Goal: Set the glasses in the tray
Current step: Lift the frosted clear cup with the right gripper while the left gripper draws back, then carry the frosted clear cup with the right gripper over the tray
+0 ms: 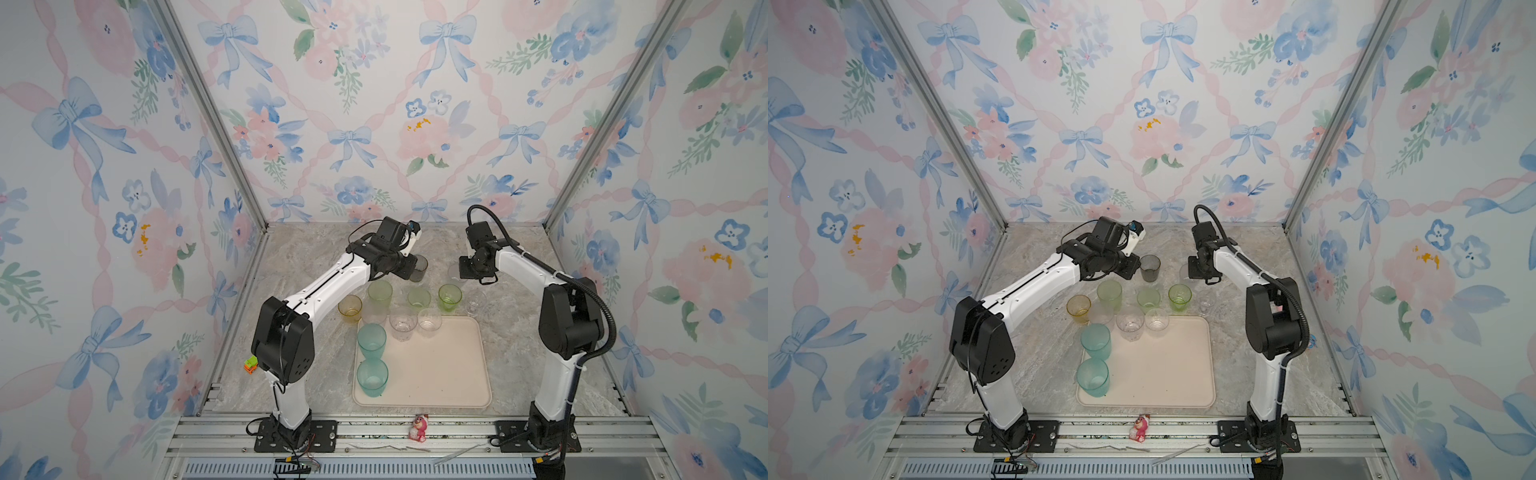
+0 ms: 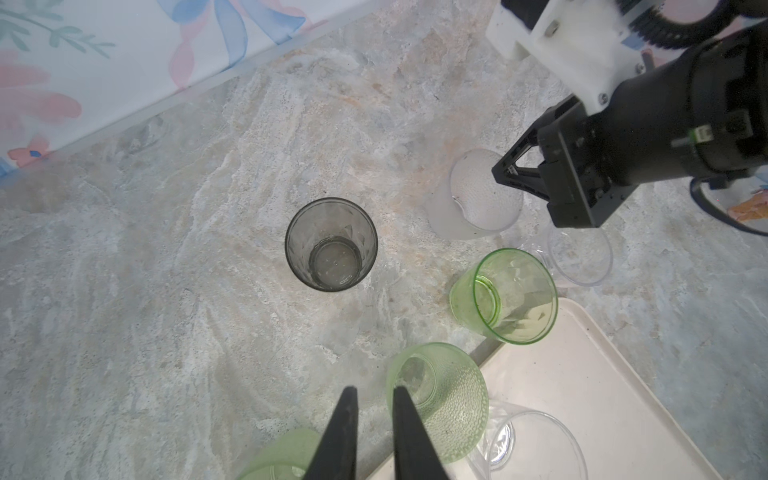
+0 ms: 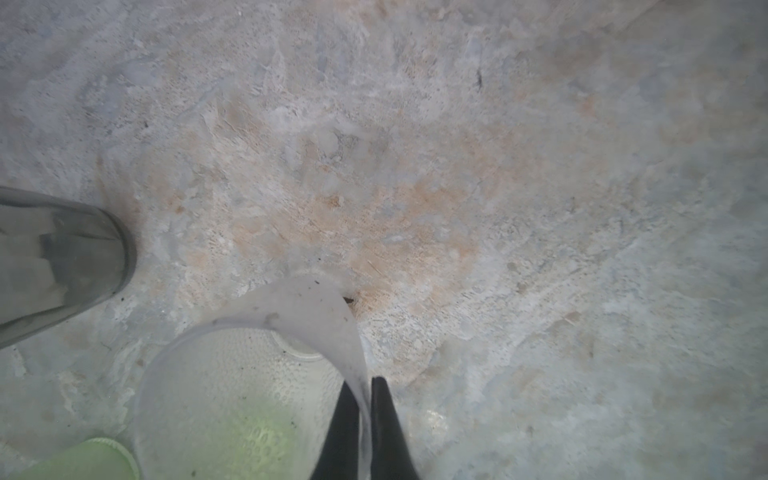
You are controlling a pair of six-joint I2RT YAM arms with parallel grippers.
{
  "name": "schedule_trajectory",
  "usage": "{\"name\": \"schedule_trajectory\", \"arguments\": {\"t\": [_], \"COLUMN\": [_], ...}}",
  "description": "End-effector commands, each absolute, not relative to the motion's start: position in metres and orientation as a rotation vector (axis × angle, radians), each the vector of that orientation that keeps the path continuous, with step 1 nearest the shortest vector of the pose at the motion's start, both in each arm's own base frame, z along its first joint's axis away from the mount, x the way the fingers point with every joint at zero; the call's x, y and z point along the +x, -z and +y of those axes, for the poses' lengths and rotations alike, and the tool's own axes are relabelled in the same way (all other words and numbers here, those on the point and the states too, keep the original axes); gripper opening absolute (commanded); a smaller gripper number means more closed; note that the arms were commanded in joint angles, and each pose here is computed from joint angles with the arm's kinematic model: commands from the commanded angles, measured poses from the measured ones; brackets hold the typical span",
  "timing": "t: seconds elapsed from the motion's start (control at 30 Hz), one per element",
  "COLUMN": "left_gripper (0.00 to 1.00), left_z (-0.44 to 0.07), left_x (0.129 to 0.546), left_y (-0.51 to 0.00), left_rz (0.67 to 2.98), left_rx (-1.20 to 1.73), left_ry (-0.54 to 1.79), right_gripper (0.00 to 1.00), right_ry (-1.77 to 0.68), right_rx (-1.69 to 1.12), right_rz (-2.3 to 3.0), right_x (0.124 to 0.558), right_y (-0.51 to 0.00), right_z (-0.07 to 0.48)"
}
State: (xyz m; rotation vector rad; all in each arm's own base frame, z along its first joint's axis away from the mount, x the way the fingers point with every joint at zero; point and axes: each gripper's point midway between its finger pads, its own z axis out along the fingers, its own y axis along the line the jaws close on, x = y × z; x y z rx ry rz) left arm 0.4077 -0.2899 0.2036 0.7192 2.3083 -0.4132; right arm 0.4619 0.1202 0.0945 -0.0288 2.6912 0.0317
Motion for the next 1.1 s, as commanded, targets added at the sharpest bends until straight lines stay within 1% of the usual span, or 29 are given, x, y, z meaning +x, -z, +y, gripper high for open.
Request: {"name": "schedule_trajectory", "arguments": {"t": [0.0, 0.13, 0.23, 0.37, 0.5, 0.63, 0.77, 0.9, 1.07], "left_gripper": [0.19, 0.19, 0.19, 0.19, 0.19, 0.19, 0.19, 0.19, 0.19], "left_z": [-0.277, -0.264, -0.253, -0.237, -0.226, -0.219, -0.214, -0.213, -0.213], "left_x": [0.406, 0.4, 0.397, 0.393, 0.389, 0.386, 0.384, 0.383, 0.379], "left_y": [-0.214, -0.212, -0.212, -0.213, -0.215, -0.219, -0.224, -0.225, -0.226], "left_rz": [2.285, 2.293, 2.29, 2.285, 2.281, 2.274, 2.262, 2.261, 2.259], "left_rx": [0.671, 0.641, 0.608, 0.558, 0.534, 0.518, 0.509, 0.505, 0.505], "left_ry": [0.409, 0.402, 0.396, 0.393, 0.383, 0.376, 0.371, 0.375, 0.388], "right_gripper": [0.0, 0.0, 0.0, 0.0, 0.0, 0.0, 0.0, 0.0, 0.0], "right_ry": [-0.043, -0.024, -0.027, -0.031, 0.002, 0.014, -0.003, -0.032, -0.058], "right_rx": [-0.006, -0.019, -0.028, -0.085, -0.17, -0.211, -0.225, -0.252, -0.277], "right_rz": [2.558, 2.517, 2.492, 2.49, 2.554, 2.614, 2.672, 2.728, 2.78], "right_x": [0.472, 0.465, 0.448, 0.402, 0.342, 0.286, 0.252, 0.239, 0.243], "right_y": [-0.142, -0.171, -0.194, -0.222, -0.229, -0.223, -0.207, -0.183, -0.152], "right_z": [0.121, 0.115, 0.11, 0.107, 0.107, 0.106, 0.109, 0.123, 0.141]}}
